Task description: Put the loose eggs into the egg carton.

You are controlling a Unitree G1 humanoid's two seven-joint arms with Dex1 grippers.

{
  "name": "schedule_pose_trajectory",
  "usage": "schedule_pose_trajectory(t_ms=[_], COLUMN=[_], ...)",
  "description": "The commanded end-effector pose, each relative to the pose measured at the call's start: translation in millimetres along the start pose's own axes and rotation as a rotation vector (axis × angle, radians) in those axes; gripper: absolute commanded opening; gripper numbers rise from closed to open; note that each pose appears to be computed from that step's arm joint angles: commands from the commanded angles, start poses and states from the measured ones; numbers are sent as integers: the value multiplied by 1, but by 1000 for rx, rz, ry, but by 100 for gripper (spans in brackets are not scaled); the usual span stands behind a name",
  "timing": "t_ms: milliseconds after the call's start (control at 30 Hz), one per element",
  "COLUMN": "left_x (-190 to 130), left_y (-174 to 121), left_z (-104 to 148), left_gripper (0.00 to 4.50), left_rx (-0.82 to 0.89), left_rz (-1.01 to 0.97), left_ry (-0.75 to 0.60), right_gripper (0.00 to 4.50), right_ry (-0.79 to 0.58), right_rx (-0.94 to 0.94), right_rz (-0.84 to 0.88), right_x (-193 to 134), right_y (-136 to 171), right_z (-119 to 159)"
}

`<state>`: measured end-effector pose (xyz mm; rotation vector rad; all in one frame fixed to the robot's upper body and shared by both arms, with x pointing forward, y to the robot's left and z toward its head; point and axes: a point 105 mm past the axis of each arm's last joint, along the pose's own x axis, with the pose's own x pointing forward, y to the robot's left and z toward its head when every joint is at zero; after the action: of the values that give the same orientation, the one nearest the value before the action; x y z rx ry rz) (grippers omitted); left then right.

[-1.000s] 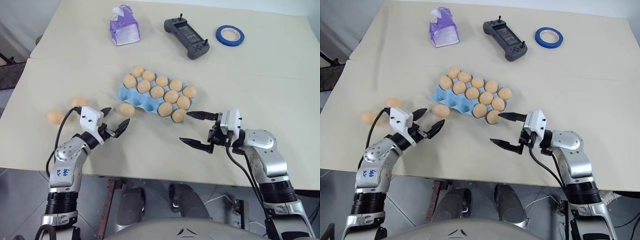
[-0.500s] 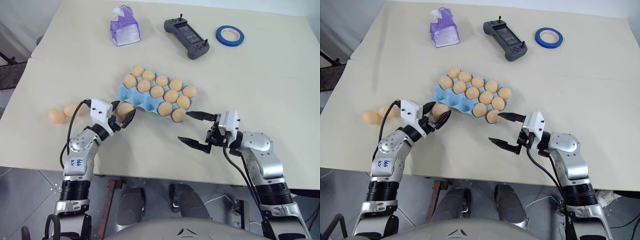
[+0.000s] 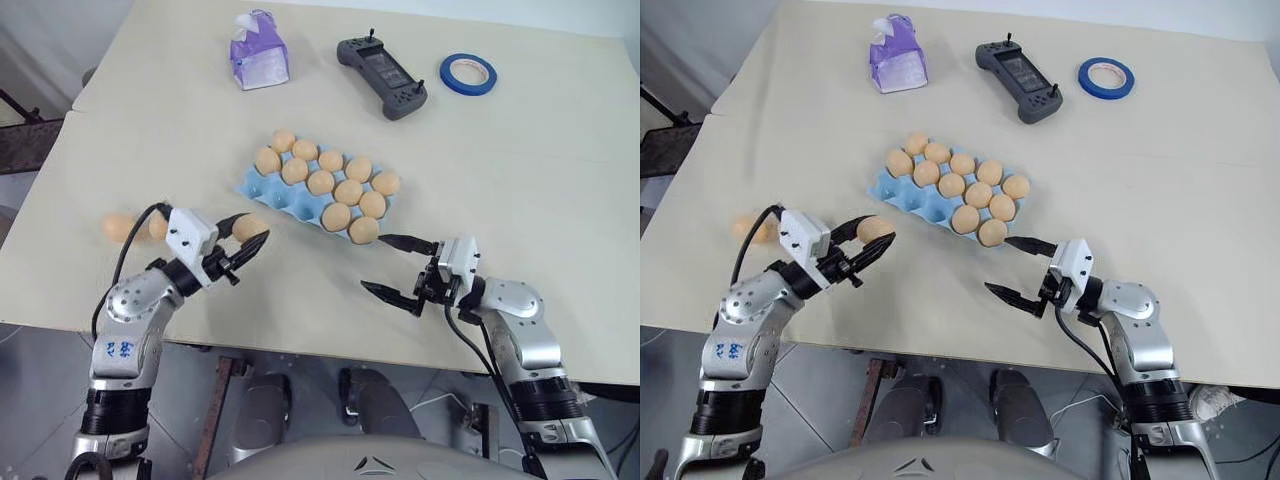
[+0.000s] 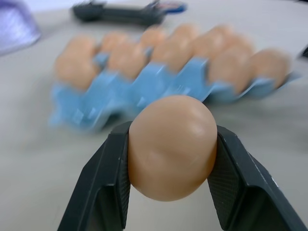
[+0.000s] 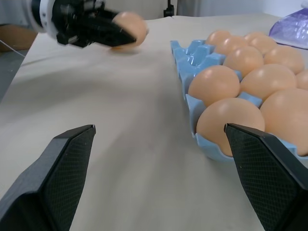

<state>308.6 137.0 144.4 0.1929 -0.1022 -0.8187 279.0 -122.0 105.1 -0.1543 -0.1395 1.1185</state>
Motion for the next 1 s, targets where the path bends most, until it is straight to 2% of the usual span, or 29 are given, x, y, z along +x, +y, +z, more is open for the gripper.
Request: schedule_pose_trajectory(t_ms=[33, 167, 267, 533, 567, 733, 833, 1000], left_x=[18, 48, 56, 58, 55, 37, 11, -53], left_y=[-2, 12, 16, 4, 3, 9, 17, 9], left_z=[5, -1, -7, 1, 2, 5, 16, 20], left_gripper=[187, 187, 187, 438, 447, 447, 447, 447], left_rx=[6, 13, -4, -10, -4, 40, 64, 160], left_rz=[-49, -51, -64, -142, -144, -92, -16, 33], left_ry=[-16, 13, 47, -17, -18, -13, -52, -40], right_gripper=[450, 450, 450, 450, 450, 450, 450, 450], right_ry=[-4, -19, -27, -56, -56, -58, -58, -60], right_rx=[-44, -51, -53, -54, -52, -49, -52, -62], right_rz=[-45, -77, -76, -82, -81, -69, -48, 17], right_x=[-7, -6, -5, 3, 4, 5, 5, 7], right_y=[-7, -9, -8, -5, -4, -3, -3, -4], right_z=[7, 12, 16, 30, 30, 29, 28, 25])
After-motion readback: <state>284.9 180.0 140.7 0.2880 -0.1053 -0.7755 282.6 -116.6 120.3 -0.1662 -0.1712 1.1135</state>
